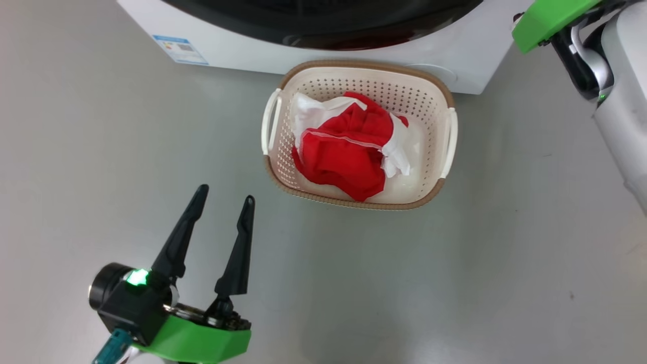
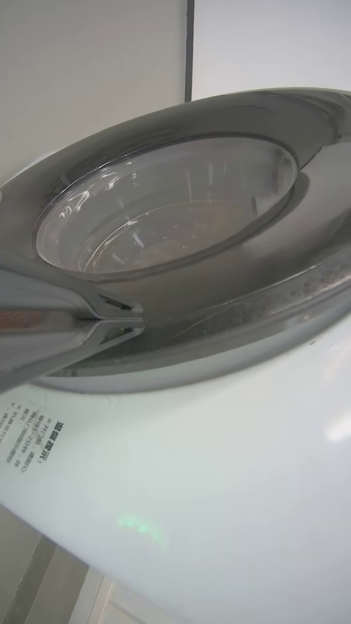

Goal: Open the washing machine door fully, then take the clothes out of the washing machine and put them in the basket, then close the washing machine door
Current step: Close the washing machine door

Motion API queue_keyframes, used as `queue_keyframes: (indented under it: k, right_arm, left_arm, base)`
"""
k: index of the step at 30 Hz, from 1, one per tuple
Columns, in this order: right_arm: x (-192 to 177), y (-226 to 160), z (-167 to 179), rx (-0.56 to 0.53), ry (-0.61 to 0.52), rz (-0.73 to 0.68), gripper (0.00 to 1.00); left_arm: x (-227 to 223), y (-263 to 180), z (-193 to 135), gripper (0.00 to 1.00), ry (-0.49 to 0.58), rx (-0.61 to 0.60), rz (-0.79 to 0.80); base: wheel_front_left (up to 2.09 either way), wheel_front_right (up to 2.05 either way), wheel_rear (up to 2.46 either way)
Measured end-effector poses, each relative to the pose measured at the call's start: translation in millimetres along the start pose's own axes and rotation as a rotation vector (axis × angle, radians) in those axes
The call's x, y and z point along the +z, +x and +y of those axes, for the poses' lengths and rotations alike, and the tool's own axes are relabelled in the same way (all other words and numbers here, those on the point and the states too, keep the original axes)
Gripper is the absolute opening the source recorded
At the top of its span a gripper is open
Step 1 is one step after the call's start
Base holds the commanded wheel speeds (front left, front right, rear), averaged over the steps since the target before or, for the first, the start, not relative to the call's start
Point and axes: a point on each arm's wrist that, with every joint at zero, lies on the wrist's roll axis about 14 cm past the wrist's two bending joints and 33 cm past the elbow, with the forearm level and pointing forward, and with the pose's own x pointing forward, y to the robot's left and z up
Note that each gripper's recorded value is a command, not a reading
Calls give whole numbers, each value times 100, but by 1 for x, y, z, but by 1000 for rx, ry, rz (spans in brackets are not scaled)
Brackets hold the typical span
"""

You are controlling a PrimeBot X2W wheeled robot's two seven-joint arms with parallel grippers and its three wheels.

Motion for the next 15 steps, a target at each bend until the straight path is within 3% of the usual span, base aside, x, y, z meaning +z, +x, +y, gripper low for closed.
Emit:
queue_keyframes:
  k: [1, 2, 3, 15]
  right_arm:
    - [1, -3, -1, -7, 11, -5, 41]
    - [2, -6, -1, -8, 14, -7, 79]
    - [2, -10, -1, -6, 14, -10, 100]
    - [4, -76, -8, -65, -16, -9, 100]
  left_arm:
    - [0, 1, -1, 100, -9, -2, -2]
    - [0, 2, -2, 100, -15, -4, -5]
    - [1, 3, -3, 100, -17, -7, -7]
    - [14, 22, -25, 100, -41, -69, -67]
  base:
    - [0, 0, 0]
    - [0, 0, 0]
    - [0, 0, 0]
    - [0, 0, 0]
